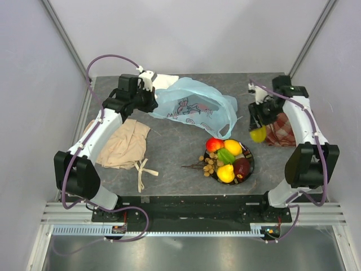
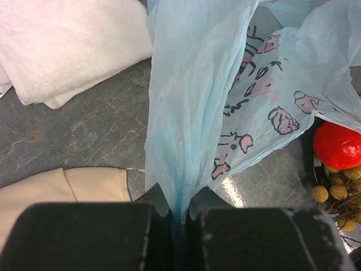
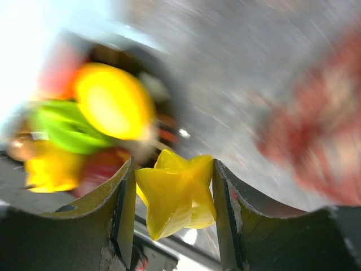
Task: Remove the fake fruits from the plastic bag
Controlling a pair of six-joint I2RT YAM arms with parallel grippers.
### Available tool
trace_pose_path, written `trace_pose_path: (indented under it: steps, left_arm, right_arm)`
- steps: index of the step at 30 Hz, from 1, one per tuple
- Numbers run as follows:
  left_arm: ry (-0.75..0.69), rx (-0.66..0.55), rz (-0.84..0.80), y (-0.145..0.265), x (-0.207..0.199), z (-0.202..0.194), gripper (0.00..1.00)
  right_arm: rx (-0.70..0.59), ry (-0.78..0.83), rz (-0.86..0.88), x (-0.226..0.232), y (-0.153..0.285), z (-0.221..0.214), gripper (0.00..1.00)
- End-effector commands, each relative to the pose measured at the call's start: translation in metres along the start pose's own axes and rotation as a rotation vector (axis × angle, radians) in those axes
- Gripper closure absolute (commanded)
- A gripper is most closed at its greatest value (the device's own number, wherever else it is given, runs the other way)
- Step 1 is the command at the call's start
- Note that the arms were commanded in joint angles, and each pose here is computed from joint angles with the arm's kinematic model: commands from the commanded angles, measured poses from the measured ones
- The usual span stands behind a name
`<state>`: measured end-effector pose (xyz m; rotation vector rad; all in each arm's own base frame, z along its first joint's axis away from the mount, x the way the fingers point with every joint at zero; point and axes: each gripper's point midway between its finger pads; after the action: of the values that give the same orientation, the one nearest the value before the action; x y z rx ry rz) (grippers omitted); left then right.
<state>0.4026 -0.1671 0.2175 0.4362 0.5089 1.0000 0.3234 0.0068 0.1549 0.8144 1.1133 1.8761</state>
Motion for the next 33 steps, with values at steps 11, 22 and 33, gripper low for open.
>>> trace_pose_path:
  steps: [11,22,33]
  left_arm:
    - [-0.024,-0.086,0.004,0.01,-0.002,0.028,0.98]
    - [-0.031,-0.083,0.023,0.013,0.002,0.025,0.98]
    - [-0.036,-0.084,0.026,0.014,0.002,0.025,0.98]
  right_arm:
    - [0.116,0.115,0.429,0.137,-0.048,-0.001,0.75]
    - [0.228,0.093,0.473,0.148,-0.051,-0.032,0.73]
    - [0.24,0.091,0.469,0.147,-0.056,-0.03,0.6]
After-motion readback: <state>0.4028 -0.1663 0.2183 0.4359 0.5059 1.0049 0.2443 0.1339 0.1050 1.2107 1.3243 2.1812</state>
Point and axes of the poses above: each gripper's point midway between its finger pads, its own y axis back along the fingers, its own x axis along the line the jaws close on, z = x × y, and after that the axes turned 4 degrees about y, right-handed
